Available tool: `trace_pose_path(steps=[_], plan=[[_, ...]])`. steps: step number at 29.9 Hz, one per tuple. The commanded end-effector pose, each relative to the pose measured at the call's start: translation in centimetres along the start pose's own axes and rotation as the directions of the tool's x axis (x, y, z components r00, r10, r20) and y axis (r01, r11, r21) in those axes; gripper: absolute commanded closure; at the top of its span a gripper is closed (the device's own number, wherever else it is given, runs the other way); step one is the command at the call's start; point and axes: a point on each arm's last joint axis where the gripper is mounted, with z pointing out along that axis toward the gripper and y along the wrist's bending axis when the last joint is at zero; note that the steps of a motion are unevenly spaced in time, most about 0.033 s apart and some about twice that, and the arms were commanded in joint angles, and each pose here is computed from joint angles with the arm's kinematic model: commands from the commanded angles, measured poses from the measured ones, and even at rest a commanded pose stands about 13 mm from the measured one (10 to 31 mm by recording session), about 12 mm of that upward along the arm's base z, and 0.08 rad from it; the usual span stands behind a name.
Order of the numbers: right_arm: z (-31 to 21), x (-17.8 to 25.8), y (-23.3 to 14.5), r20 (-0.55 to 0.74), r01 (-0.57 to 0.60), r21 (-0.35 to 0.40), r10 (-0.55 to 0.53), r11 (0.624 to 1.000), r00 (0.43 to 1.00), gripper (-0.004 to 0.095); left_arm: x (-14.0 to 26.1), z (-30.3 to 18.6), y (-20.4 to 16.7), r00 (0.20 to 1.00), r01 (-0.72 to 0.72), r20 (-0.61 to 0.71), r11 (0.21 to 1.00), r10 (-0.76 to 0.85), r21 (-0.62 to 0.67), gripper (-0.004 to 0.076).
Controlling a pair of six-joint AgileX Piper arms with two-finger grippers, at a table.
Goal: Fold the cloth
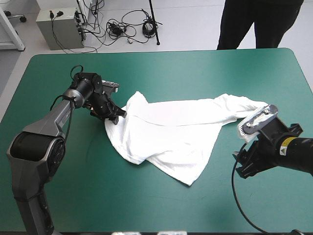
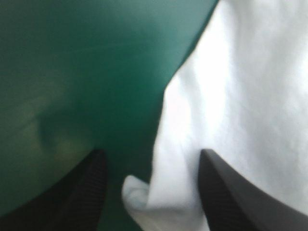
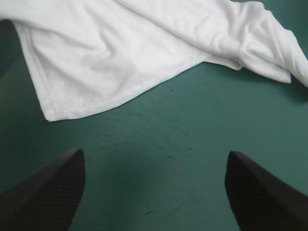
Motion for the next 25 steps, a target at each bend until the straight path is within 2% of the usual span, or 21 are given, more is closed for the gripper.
trace_pose_path(steps=[1,6,9,13,18,25], plan=[[0.7,-1.1,0.9,-0.002,0.149,-0.048,-0.149,0.988,0.989,0.017,-0.3,-3.1,-0.4,0.997,0.007,0.076,1.0,-0.008,0.008,0.0433],[4.0,-2.9,3.0,-0.047,0.315,-0.125,-0.323,0.941,0.945,0.017,-0.2,-3.1,-0.4,0.998,0.008,0.068,1.0,-0.008,0.012,0.0647],[6.6,-3.8,5.1,-0.091,0.403,-0.185,-0.424,0.896,0.901,0.0173,-0.2,-3.1,-0.4,0.998,0.009,0.069,1.0,-0.01,0.015,0.0731],[10.1,-4.7,6.9,-0.136,0.446,-0.23,-0.483,0.865,0.865,0.0236,-0.2,-3.1,-0.5,0.997,0.014,0.069,1.0,-0.015,0.021,0.0733],[13.2,-4.6,8.1,-0.175,0.411,-0.302,-0.473,0.86,0.863,0.0237,-0.2,-3.1,-0.5,0.997,0.015,0.072,1.0,-0.017,0.025,0.0733],[15.7,-1.3,8.9,-0.245,0.375,-0.369,-0.478,0.851,0.843,0.0237,-0.2,-3.1,-0.5,0.997,0.016,0.076,1.0,-0.017,0.025,0.0733]])
